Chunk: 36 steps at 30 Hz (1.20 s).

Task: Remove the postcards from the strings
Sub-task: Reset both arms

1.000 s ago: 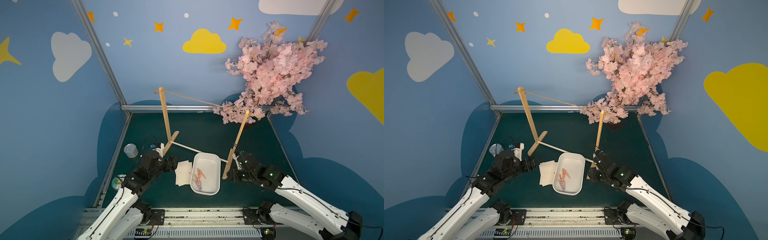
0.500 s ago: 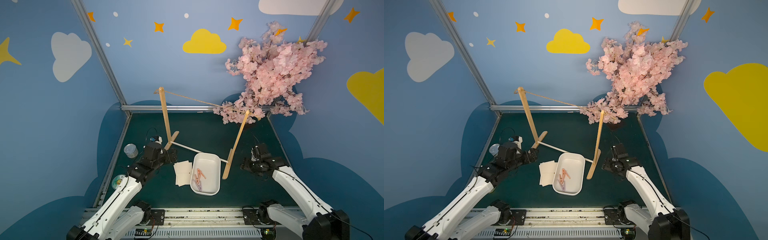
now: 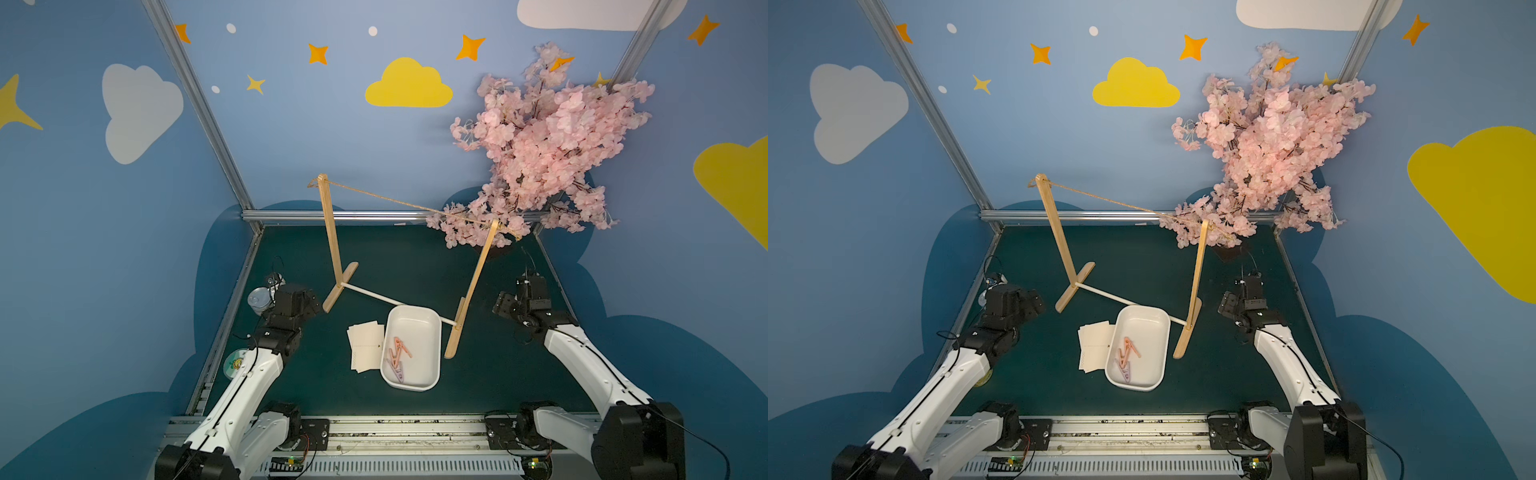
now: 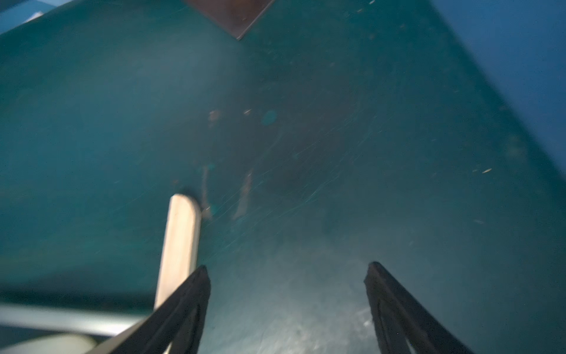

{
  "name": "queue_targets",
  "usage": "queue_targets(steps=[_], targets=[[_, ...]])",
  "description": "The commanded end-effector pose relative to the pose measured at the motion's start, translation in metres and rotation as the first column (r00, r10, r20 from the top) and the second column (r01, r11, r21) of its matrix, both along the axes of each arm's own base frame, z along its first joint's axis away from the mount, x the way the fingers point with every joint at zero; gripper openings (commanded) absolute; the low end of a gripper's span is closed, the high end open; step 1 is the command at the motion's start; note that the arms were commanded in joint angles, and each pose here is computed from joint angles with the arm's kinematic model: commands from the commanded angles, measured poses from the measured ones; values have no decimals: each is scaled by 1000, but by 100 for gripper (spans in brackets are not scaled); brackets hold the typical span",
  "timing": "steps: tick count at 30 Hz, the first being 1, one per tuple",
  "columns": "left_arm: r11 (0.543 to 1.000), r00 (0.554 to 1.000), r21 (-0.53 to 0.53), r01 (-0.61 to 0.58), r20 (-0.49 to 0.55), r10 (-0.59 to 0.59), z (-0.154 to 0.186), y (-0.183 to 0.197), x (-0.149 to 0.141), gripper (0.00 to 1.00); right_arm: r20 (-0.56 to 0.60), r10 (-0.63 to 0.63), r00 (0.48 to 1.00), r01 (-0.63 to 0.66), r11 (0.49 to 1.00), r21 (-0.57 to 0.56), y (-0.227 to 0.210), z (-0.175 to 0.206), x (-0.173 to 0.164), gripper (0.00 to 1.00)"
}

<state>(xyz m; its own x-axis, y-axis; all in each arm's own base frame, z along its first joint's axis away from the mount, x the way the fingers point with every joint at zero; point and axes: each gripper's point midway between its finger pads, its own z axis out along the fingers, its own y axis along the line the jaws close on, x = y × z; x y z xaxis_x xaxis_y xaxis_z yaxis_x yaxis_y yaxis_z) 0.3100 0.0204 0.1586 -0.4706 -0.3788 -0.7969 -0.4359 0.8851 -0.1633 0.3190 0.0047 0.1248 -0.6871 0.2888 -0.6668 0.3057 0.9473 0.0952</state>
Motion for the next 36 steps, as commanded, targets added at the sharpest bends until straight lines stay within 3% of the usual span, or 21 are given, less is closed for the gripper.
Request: queue_targets(steps=[1, 6, 12, 20, 30, 36], targets=[[991, 999, 133, -9, 43, 3, 8, 12, 18, 100, 82, -54, 995, 61, 995, -79, -19, 6, 15, 81], [963, 999, 270, -6, 45, -6, 0, 22, 33, 100, 159, -48, 986, 68, 990, -121, -25, 1, 27, 81], [929, 974, 333, 163, 97, -205, -17, -1, 57, 99, 173, -33, 984, 70, 975, -210, -34, -6, 41, 81], [876, 909, 350, 331, 130, -395, -45, -29, 74, 100, 302, 31, 953, 51, 964, -260, -31, -18, 60, 81], [889, 901, 281, 362, 137, -411, -70, -23, 81, 100, 302, 107, 947, -16, 957, -291, -23, -27, 79, 82], [895, 901, 244, 374, 134, -413, -76, -20, 85, 99, 360, 193, 913, -89, 954, -286, -10, -23, 80, 83]])
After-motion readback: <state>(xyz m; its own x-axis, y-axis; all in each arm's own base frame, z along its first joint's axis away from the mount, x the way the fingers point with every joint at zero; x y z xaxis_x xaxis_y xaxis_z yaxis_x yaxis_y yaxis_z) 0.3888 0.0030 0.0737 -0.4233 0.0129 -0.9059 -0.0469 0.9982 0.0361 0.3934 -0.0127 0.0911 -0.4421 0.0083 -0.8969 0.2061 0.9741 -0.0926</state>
